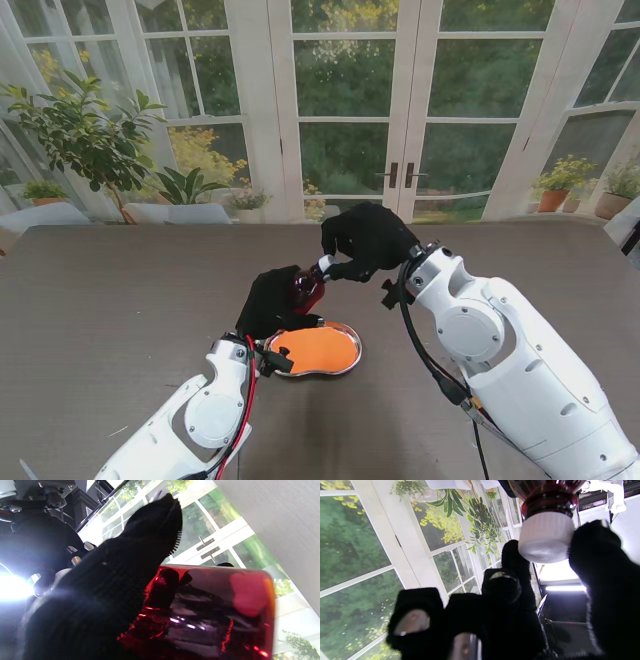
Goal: Collect the cotton balls from the tray into a sample bottle
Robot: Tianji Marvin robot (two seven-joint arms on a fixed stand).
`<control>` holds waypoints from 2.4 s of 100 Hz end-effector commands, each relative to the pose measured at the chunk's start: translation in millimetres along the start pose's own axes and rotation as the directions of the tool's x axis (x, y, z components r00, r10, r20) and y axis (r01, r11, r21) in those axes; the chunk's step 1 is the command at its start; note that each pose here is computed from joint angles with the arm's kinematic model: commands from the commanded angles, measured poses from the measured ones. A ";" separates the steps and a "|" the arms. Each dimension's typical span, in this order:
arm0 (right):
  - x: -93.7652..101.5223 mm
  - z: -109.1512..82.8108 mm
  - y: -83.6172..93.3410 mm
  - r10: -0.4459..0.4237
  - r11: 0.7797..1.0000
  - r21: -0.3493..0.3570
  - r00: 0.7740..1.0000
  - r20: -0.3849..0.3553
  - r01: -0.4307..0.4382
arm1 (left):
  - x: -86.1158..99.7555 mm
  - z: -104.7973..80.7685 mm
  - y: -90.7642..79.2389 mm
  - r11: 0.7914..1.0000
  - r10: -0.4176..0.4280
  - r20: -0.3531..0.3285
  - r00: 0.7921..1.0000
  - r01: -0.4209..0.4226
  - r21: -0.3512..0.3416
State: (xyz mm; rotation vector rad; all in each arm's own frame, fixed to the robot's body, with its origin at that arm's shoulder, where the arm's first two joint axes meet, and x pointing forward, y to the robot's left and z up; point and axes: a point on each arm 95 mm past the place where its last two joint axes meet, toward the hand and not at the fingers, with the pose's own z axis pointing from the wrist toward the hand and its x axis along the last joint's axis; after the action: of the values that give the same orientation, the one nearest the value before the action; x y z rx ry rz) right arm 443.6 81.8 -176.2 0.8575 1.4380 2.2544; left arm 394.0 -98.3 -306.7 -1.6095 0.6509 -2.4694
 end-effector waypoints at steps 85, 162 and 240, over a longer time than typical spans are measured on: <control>3.8 -0.2 -1.9 -0.047 0.998 0.033 0.998 -0.028 0.048 | 3.7 0.2 0.0 0.997 0.024 -0.007 1.000 -0.024 -0.071; 8.9 1.0 -10.6 -0.076 0.994 0.077 0.996 -0.039 0.079 | 3.4 1.1 -1.1 0.995 0.045 -0.002 0.999 -0.045 -0.086; 10.9 -2.4 -8.2 -0.063 0.991 0.112 0.996 -0.063 0.069 | 2.1 -0.1 -1.1 0.992 0.050 0.013 0.999 -0.048 -0.117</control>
State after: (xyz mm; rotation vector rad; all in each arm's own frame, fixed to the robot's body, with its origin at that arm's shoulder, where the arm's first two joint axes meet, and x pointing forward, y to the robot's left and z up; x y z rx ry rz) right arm 438.3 86.2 -179.1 0.7794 1.5870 2.1747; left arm 393.7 -94.3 -307.7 -1.6240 0.8198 -2.4129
